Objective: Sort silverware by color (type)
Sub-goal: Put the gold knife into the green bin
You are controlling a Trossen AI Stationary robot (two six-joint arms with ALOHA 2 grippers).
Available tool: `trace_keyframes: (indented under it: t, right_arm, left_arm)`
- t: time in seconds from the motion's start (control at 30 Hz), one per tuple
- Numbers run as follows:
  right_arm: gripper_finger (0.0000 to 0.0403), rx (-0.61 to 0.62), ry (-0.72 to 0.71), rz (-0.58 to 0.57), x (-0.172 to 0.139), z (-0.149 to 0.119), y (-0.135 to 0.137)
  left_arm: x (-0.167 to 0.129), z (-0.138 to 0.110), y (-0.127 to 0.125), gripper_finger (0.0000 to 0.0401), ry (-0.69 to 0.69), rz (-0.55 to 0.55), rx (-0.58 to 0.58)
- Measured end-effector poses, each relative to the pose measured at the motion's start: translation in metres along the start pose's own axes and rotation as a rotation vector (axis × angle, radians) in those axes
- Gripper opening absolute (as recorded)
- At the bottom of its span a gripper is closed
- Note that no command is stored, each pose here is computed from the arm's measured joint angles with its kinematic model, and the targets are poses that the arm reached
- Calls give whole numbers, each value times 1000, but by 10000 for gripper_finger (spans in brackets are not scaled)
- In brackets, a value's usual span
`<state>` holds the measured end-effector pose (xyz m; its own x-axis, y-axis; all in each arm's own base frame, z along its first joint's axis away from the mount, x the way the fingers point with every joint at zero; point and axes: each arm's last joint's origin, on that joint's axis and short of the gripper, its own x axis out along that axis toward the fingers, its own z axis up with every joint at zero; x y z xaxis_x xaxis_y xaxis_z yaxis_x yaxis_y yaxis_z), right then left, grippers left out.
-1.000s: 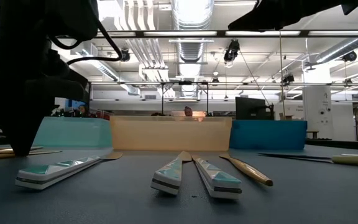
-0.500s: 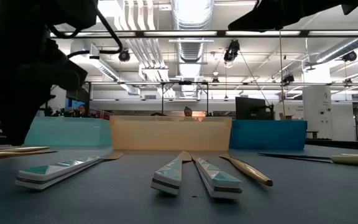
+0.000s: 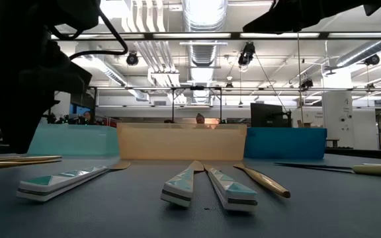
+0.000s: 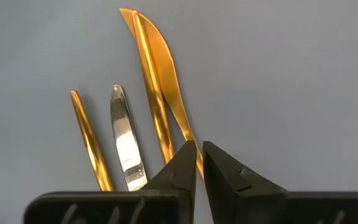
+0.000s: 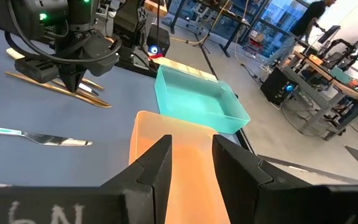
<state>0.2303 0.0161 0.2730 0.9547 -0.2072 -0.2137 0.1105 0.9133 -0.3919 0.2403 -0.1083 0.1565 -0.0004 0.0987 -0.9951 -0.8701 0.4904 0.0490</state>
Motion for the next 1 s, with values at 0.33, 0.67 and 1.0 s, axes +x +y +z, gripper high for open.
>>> trace_keyframes:
  t: [0.33, 0.67, 1.0]
  right_arm:
    - [107, -1, 4, 1, 0, 0, 0]
    - [107, 0, 3, 1, 0, 0, 0]
    - [107, 1, 3, 1, 0, 0, 0]
  left_arm:
    - [2, -15, 0, 114, -29, 5, 19]
    - [17, -18, -8, 127, -39, -14, 16]
    - [22, -19, -11, 63, -40, -8, 5]
